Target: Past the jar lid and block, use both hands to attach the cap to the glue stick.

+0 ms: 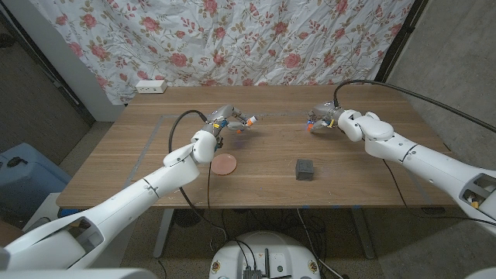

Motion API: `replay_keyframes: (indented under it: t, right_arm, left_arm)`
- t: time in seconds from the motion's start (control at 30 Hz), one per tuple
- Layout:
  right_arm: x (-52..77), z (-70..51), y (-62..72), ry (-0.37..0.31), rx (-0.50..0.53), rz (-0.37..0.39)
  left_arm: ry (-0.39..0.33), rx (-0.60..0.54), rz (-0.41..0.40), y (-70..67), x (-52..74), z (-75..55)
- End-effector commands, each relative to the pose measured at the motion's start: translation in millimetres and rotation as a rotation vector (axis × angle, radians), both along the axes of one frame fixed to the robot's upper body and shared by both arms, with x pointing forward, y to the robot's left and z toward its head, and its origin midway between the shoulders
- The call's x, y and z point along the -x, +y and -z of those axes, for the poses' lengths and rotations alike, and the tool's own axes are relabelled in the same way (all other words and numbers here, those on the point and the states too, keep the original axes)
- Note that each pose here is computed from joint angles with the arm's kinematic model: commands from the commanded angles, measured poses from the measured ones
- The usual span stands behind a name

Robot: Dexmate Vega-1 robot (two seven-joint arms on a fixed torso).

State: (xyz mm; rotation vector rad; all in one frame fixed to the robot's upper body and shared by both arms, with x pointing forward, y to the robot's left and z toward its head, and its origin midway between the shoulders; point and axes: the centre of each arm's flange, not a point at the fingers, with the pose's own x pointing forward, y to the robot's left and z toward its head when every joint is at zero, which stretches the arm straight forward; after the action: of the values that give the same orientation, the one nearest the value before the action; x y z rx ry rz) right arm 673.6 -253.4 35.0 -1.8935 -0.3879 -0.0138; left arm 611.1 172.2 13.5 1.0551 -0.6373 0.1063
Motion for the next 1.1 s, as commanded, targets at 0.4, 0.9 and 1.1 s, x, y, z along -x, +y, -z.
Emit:
replay_keyframes:
  t: [0.4,0.9,1.1]
  right_arm:
    - [-6.7,-0.8,3.2,-0.008,-0.005,-0.012]
    - [-6.4,-0.6,1.7,-0.037,-0.024,-0.019]
    - [-5.2,-1.9,1.6,-0.044,-0.031,-0.029]
  left_arm:
    - [0.006,-0.003,0.002,-2.4,-3.4,0.7]
    - [0.0,-0.013,0.01,-4.3,-5.1,-2.4]
    - [0.003,-0.012,0.012,-4.6,-5.6,-2.5]
